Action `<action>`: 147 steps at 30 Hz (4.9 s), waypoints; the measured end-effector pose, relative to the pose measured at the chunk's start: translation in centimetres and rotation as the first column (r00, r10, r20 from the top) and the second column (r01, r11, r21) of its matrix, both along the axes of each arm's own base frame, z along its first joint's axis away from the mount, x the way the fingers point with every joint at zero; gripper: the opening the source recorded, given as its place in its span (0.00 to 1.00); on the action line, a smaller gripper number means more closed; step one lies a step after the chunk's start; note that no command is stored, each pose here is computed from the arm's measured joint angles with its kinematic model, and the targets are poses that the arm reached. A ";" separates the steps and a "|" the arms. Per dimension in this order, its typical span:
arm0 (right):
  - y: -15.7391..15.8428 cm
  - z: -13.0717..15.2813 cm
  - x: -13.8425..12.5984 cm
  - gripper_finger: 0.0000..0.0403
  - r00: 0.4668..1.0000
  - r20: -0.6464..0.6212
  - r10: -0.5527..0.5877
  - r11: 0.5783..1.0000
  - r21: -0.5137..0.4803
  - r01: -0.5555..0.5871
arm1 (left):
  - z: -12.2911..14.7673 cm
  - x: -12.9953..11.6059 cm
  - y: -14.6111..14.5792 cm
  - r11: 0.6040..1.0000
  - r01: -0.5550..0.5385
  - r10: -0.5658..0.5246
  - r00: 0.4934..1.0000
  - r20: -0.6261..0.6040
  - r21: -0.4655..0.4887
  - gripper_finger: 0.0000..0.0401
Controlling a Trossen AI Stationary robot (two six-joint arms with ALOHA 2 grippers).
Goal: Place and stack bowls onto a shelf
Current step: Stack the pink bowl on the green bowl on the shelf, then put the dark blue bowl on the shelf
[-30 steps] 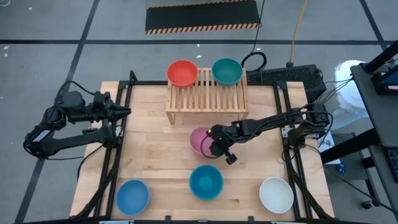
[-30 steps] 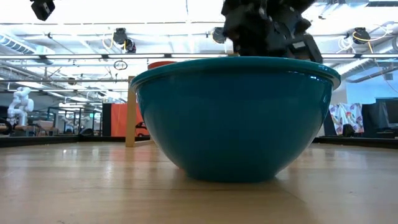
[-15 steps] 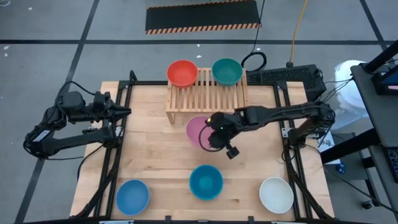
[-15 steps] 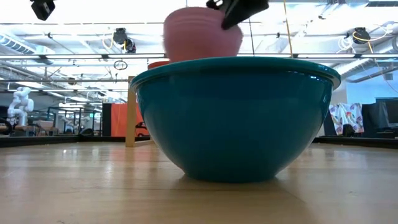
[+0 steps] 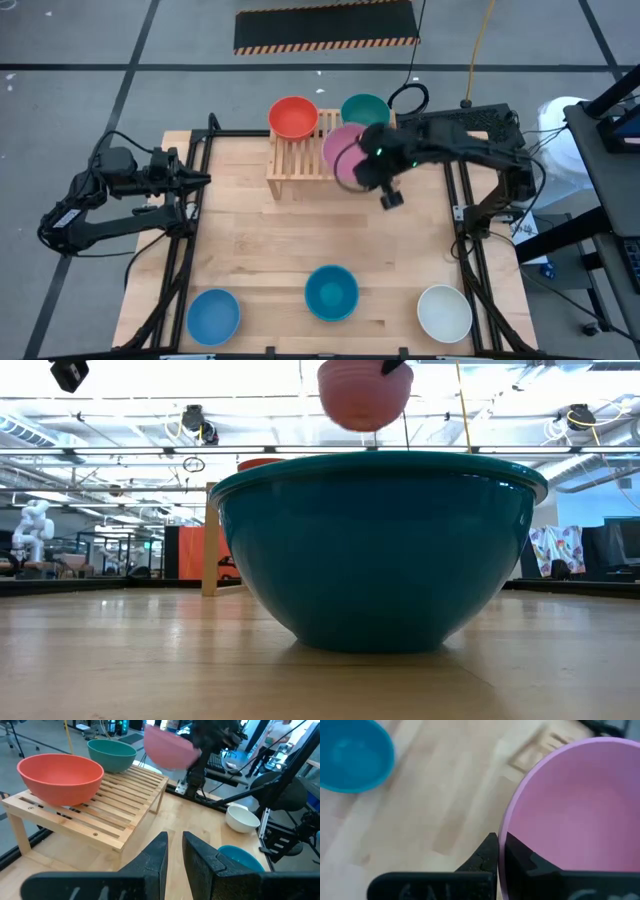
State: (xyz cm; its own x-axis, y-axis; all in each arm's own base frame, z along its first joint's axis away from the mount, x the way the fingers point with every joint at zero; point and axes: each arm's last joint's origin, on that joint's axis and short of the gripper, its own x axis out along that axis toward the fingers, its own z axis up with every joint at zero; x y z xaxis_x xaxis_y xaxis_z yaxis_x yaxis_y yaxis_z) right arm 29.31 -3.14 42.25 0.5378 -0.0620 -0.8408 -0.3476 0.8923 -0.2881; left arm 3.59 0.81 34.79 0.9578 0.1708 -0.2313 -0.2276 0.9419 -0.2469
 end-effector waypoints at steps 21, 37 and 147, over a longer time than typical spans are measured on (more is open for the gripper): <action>-13.5 1.6 -5.1 0.00 0.978 0.061 -0.200 0.980 -0.012 0.201 | 0.0 0.0 0.2 0.998 -0.057 0.057 0.998 0.000 -0.008 0.16; -19.3 -2.6 -3.8 0.00 0.988 0.022 -0.154 0.978 0.144 0.149 | 0.0 -0.1 0.2 0.995 -0.098 0.098 0.995 0.004 -0.036 0.16; -12.3 -9.8 -1.7 0.00 0.997 0.008 -0.082 0.991 0.103 0.080 | 0.0 -0.1 0.2 0.995 -0.098 0.098 0.995 0.003 -0.036 0.16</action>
